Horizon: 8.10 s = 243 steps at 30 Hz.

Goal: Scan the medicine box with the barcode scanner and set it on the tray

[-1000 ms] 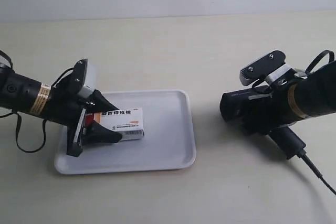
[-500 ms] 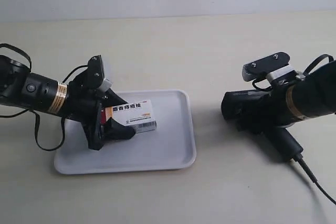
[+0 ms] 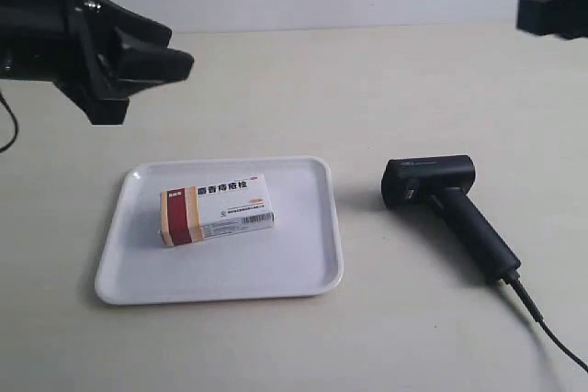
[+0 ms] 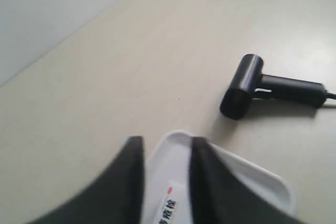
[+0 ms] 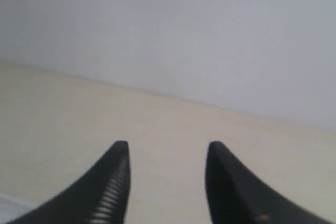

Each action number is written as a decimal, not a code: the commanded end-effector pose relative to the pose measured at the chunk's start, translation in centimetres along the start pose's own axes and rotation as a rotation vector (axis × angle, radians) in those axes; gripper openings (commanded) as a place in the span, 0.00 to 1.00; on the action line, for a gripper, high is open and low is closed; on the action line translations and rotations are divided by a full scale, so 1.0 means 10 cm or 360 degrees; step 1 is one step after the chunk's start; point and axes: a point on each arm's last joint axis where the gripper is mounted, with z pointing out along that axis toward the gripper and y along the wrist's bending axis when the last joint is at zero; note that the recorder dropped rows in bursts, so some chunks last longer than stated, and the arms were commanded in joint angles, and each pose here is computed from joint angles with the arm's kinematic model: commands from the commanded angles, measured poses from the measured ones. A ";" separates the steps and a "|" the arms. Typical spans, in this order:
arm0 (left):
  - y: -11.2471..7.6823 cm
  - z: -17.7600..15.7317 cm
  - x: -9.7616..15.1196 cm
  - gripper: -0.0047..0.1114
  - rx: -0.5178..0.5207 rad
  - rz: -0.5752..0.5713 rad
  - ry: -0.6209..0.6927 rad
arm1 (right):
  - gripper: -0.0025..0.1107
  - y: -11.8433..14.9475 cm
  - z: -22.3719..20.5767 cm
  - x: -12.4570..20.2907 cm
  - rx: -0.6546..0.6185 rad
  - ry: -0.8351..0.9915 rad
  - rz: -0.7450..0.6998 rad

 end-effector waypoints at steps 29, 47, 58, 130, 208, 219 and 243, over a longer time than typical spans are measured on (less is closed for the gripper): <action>-1.25 -1.33 0.82 0.06 -0.0617 0.0063 -0.0613 | 0.02 0.02 -0.36 0.30 -0.0040 -0.0037 0.0154; -1.03 -1.65 1.46 0.06 -0.1670 -0.0418 -0.0678 | 0.02 0.02 -0.36 0.30 -0.0040 -0.0037 0.0154; -1.11 -1.56 1.37 0.06 -0.1425 -0.0318 -0.0749 | 0.02 0.02 -0.36 0.30 -0.0040 -0.0037 0.0154; -1.09 -1.52 1.60 0.06 -0.1542 -0.0606 -0.0409 | 0.02 0.06 -0.36 0.30 -0.0108 -0.0040 0.0157; -1.09 -1.52 1.60 0.06 -0.1542 -0.0606 -0.0409 | 0.02 -0.08 -0.69 1.35 0.0134 -0.0198 0.0421; -1.09 -1.52 1.60 0.06 -0.1542 -0.0606 -0.0409 | 0.02 -0.19 -1.16 1.35 0.0490 -0.0505 0.0408; -1.09 -1.52 1.60 0.06 -0.1541 -0.0609 -0.0403 | 0.02 -0.16 -1.20 1.44 0.0486 -0.0402 0.0381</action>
